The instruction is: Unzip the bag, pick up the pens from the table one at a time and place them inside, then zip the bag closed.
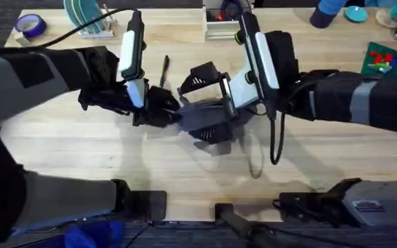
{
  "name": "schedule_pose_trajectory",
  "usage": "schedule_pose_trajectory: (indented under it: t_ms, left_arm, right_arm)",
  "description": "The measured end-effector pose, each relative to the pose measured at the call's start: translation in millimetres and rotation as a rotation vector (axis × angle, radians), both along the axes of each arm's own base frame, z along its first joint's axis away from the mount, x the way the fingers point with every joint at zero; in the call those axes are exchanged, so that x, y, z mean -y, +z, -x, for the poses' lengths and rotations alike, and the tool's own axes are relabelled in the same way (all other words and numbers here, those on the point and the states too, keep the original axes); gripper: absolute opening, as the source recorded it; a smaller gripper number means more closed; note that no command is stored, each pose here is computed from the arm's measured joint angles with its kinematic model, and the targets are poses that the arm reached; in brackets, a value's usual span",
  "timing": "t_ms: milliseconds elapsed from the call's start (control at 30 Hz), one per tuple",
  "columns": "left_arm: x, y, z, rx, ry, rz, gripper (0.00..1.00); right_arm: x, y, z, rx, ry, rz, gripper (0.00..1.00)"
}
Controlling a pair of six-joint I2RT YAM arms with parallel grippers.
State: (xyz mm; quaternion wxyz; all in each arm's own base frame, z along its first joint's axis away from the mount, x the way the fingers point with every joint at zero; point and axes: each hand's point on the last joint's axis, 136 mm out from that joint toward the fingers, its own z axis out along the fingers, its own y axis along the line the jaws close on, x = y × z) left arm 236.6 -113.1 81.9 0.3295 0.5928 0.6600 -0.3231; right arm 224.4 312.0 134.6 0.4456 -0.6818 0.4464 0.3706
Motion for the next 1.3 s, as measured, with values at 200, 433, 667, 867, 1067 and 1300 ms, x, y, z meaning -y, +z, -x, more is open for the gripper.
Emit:
schedule_pose_trajectory:
  t_ms: [200, 433, 667, 867, 1067, 1300]
  left_arm:
    - [0.2, 0.1, 0.6, -0.005, 0.001, 0.001, 0.926]
    - [0.2, 0.1, 0.7, -0.007, 0.002, 0.002, 0.995]
    - [0.0, 0.1, 0.1, -0.02, 0.014, 0.002, 0.995]
    - [-2.5, 11.6, 3.2, -0.119, 0.053, -0.011, 0.996]
    - [-7.8, 39.5, 1.1, -0.073, 0.061, -0.064, 0.995]
    - [-15.8, 69.1, 4.7, -0.05, 0.093, -0.14, 0.995]
  right_arm:
    - [0.0, 0.0, 0.0, 0.0, 0.0, 0.0, 0.996]
    - [0.0, 0.1, 0.0, 0.0, 0.0, 0.0, 0.996]
    - [0.0, 0.1, 0.0, -0.041, -0.014, 0.004, 0.996]
    - [8.0, -0.2, -12.0, -0.107, -0.084, 0.017, 0.996]
    - [21.8, 16.8, -24.5, -0.13, -0.166, 0.008, 0.995]
    - [45.6, 24.2, -24.2, -0.299, -0.272, 0.13, 0.996]
